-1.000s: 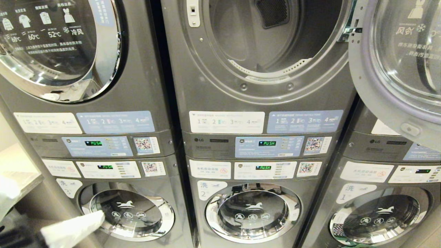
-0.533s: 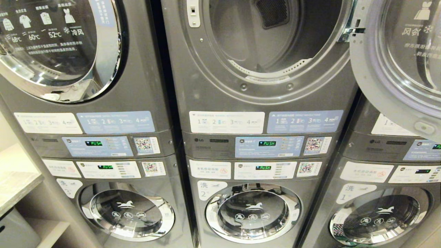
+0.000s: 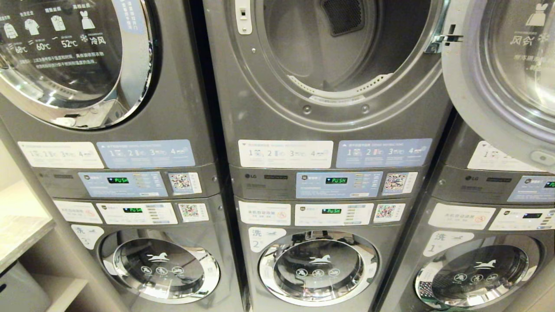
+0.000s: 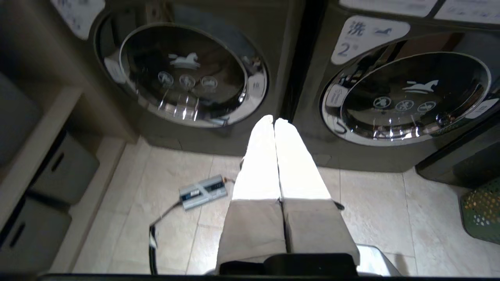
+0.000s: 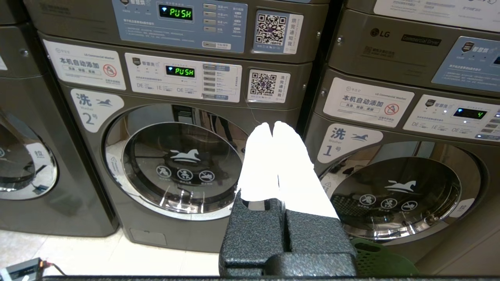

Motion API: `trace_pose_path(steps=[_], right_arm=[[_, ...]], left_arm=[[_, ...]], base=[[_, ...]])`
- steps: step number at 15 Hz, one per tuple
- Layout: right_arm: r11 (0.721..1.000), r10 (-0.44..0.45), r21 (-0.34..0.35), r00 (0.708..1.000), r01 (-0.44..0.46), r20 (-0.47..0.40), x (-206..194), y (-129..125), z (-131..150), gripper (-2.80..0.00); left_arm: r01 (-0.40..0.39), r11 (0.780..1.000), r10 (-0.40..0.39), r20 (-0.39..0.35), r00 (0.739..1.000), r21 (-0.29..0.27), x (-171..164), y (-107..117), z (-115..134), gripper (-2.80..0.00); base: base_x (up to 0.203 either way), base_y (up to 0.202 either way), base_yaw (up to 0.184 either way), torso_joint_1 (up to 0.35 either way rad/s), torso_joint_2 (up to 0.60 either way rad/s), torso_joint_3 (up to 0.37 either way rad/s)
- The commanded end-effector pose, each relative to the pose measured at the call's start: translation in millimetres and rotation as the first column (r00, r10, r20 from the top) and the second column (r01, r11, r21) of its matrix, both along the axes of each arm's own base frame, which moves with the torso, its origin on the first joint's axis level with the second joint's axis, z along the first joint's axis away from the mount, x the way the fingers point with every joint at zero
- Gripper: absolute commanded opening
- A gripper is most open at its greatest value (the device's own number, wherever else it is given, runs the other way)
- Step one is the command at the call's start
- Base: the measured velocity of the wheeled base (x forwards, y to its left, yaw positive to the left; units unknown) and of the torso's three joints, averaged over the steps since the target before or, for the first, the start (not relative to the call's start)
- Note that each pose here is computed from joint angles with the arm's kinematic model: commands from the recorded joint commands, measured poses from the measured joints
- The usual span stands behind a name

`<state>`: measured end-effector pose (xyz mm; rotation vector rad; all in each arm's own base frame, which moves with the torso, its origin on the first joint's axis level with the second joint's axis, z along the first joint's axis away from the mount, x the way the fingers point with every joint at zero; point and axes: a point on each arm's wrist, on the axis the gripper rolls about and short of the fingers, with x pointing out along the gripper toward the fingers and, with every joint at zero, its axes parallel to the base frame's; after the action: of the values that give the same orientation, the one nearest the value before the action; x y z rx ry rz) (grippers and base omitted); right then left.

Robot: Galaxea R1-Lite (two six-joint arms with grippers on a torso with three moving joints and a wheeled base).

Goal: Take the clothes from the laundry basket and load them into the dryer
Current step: Open the dryer, then take the clothes out of the basket

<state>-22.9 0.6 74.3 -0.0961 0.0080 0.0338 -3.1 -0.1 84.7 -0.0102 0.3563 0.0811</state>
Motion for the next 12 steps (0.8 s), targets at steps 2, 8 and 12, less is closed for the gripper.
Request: trace_pose_path(steps=[2, 8, 12], right_arm=[[1.000, 0.002, -0.002, 1.000, -0.002, 0.002, 0.0, 0.0, 0.2, -2.80], [1.000, 0.000, -0.002, 1.000, 0.000, 0.000, 0.0, 0.0, 0.0, -2.80], [1.000, 0.004, -0.007, 1.000, -0.004, 0.004, 0.0, 0.1, 0.3, -2.80]], left_arm=[[0.075, 0.992, -0.087, 0.125, 0.988, 0.097, 2.7, -0.9, -0.6, -2.80], [0.127, 0.991, -0.130, 0.162, 0.978, 0.034, -2.5, -0.3, -3.2, -2.80], [0.096, 0.994, -0.106, 0.351, 0.930, 0.048, -19.3, 0.0, -7.9, -2.80]], base=[[0.000, 0.000, 0.000, 0.000, 0.00, 0.000], [0.000, 0.000, 0.000, 0.000, 0.00, 0.000], [0.000, 0.000, 0.000, 0.000, 0.00, 0.000]])
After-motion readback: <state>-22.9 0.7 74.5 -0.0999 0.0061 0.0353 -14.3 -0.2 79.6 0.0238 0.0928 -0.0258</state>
